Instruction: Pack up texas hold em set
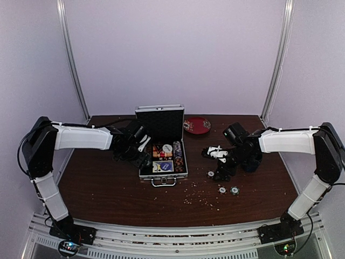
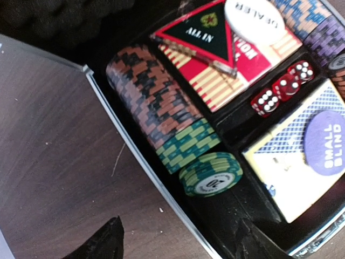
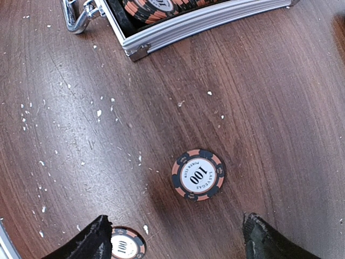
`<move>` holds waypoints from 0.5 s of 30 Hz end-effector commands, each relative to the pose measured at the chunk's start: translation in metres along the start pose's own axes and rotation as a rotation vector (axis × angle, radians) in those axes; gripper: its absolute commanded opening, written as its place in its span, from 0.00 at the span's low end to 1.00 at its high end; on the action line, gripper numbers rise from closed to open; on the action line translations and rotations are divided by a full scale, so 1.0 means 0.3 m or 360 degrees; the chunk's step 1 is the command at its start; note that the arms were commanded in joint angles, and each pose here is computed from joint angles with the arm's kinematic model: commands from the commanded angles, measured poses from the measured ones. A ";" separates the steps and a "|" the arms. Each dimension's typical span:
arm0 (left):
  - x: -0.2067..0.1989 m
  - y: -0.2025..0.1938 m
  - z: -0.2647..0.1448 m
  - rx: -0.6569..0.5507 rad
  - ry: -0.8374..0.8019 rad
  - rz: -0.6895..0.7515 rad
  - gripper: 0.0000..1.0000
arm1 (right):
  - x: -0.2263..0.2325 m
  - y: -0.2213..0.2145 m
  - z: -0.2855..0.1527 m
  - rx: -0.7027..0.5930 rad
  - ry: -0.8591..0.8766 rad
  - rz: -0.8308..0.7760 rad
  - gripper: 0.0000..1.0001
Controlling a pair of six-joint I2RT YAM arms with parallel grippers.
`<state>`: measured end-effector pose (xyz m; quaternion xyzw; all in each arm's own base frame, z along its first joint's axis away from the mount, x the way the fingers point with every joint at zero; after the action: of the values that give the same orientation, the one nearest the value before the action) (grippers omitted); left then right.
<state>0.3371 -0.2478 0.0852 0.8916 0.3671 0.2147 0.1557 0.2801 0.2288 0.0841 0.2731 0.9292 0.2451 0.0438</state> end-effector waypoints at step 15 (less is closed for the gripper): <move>0.014 0.041 0.139 -0.0023 -0.0143 -0.0075 0.69 | 0.000 0.002 0.007 0.0031 0.0003 -0.0021 0.84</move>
<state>0.3486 -0.2554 0.0466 0.9010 0.3698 0.1652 0.1555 0.2791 0.2281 0.0834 0.2728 0.9300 0.2426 0.0420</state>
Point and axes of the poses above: each gripper's point midway between its finger pads, its own z axis out along the fingers, its own x axis along the line the jaws close on, y = z × x, the point moved 2 cm from there along -z, back along the fingers, and after that the axes turned 11 degrees about z, right-handed, at the moved point
